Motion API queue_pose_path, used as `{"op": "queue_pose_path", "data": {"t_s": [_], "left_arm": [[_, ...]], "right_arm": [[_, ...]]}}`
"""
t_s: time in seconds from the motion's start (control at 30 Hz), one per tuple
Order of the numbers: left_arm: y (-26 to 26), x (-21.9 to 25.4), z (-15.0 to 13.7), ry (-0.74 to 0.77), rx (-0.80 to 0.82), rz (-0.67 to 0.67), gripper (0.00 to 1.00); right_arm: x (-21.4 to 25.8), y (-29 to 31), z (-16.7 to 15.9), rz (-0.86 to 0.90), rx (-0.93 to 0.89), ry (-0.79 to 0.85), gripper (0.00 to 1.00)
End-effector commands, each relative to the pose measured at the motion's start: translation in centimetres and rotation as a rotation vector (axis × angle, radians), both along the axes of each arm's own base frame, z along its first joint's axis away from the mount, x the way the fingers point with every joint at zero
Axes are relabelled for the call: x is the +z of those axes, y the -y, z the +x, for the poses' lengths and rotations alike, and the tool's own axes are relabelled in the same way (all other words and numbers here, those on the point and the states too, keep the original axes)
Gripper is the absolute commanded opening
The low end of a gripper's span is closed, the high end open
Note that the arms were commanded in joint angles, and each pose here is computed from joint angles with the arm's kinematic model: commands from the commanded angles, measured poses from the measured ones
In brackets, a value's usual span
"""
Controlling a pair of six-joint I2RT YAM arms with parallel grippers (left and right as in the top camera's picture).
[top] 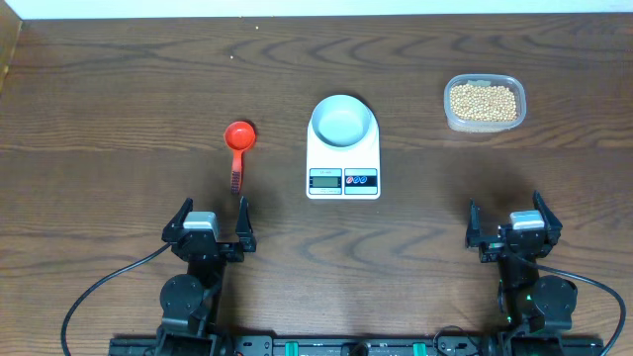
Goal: Scoop item into bowl and weigh 50g on scale
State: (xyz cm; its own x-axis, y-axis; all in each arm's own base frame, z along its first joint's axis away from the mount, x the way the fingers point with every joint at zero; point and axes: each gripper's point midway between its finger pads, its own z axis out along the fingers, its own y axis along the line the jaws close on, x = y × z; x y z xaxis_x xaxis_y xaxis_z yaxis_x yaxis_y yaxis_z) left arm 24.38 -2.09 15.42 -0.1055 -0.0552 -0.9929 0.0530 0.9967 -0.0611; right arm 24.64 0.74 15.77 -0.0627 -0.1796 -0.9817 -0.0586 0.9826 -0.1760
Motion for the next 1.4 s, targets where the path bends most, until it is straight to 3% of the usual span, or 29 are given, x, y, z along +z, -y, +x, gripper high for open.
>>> {"op": "queue_pose_path", "data": {"t_s": [0.0, 1.37], "left_arm": [[-0.18, -1.92, -0.06, -0.060, 0.009, 0.001, 0.96], [-0.10, -1.89, -0.06, -0.059, 0.006, -0.013, 0.96]], "right_arm": [[-0.06, -0.25, -0.03, 0.012, 0.009, -0.001, 0.99], [-0.05, -0.25, -0.03, 0.012, 0.009, -0.001, 0.99]]}}
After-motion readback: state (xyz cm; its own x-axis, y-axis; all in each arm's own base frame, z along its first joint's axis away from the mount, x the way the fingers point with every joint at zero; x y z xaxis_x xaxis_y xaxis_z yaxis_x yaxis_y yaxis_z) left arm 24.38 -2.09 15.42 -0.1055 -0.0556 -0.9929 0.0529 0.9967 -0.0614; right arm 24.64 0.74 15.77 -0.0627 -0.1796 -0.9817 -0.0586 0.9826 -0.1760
